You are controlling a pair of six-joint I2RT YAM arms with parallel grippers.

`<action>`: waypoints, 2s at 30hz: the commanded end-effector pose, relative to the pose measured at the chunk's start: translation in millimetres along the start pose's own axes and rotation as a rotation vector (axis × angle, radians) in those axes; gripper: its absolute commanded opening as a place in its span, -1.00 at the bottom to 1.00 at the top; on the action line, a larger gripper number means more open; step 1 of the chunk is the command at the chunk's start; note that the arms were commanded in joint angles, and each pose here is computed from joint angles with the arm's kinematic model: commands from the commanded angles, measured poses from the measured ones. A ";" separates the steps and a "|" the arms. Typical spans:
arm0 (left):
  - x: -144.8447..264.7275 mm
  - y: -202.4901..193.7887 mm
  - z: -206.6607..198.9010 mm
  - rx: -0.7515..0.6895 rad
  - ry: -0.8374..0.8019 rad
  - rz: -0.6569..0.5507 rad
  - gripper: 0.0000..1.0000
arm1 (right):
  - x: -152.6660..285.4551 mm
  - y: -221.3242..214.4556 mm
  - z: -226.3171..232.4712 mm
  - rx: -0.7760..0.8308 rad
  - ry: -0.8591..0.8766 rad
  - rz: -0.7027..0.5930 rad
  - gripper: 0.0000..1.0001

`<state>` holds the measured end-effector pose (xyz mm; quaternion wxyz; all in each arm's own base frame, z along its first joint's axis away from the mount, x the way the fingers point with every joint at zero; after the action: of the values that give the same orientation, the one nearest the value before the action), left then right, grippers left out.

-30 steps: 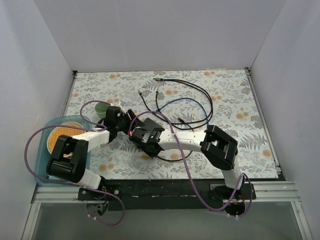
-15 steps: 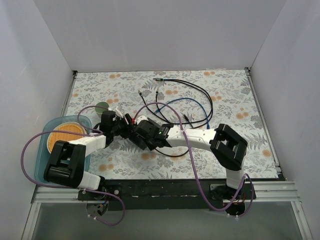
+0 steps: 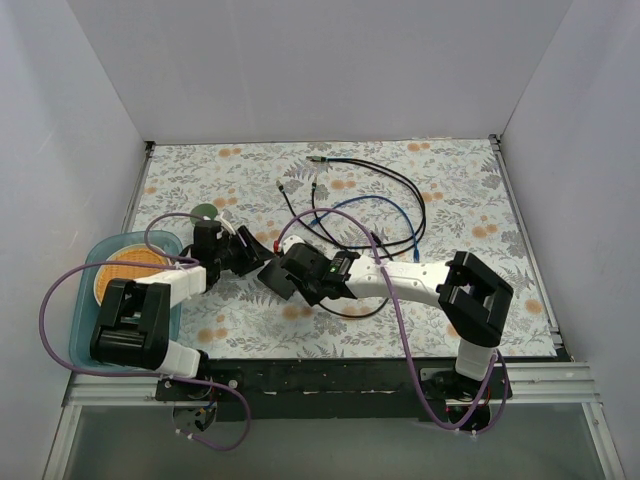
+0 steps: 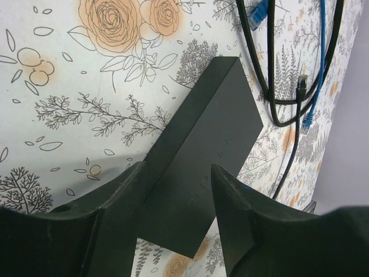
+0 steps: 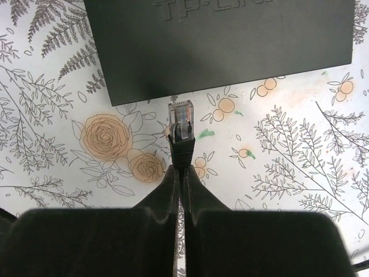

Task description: Insert the plug into the switch port

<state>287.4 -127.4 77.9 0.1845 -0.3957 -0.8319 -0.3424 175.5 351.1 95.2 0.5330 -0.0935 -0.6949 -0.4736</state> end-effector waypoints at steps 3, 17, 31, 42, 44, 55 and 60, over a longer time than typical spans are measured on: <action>0.4 0.1 6.1 -0.039 0.014 -0.022 -0.05 | 5.0 -6.4 5.6 0.020 0.055 0.037 -0.97; -5.9 -19.1 11.1 -0.072 -0.078 0.019 -0.08 | -11.0 -25.7 10.9 0.071 0.082 0.156 -0.97; -5.5 -23.4 7.8 -0.066 -0.109 0.044 -0.08 | -29.3 -22.3 15.3 0.082 0.064 0.176 -0.97; -4.1 -22.1 5.9 -0.071 -0.114 0.037 -0.09 | -27.5 -23.8 10.7 0.081 0.016 0.221 -0.97; -4.0 -22.4 5.8 -0.068 -0.114 0.040 -0.08 | -27.0 -24.5 10.2 0.084 0.012 0.234 -0.97; -3.3 -19.7 0.3 -0.073 -0.138 0.042 -0.07 | -28.7 -33.3 2.4 0.113 -0.046 0.308 -0.97; -1.7 -18.0 -2.2 -0.077 -0.147 0.035 -0.06 | -30.2 -32.5 3.5 0.114 -0.054 0.331 -0.97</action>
<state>276.1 -133.3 59.3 0.1397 -0.4285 -0.8234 -0.3448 165.2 355.9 61.5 0.5941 -0.1583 -0.6987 -0.3659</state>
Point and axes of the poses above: each gripper's point midway between its finger pads, its own x axis back along the fingers, its own z axis along the line the jaws close on, y = z × x, the point moved 4 cm from there along x, back along the fingers, and after that the axes turned 4 degrees about -x, right-handed, at the moved point
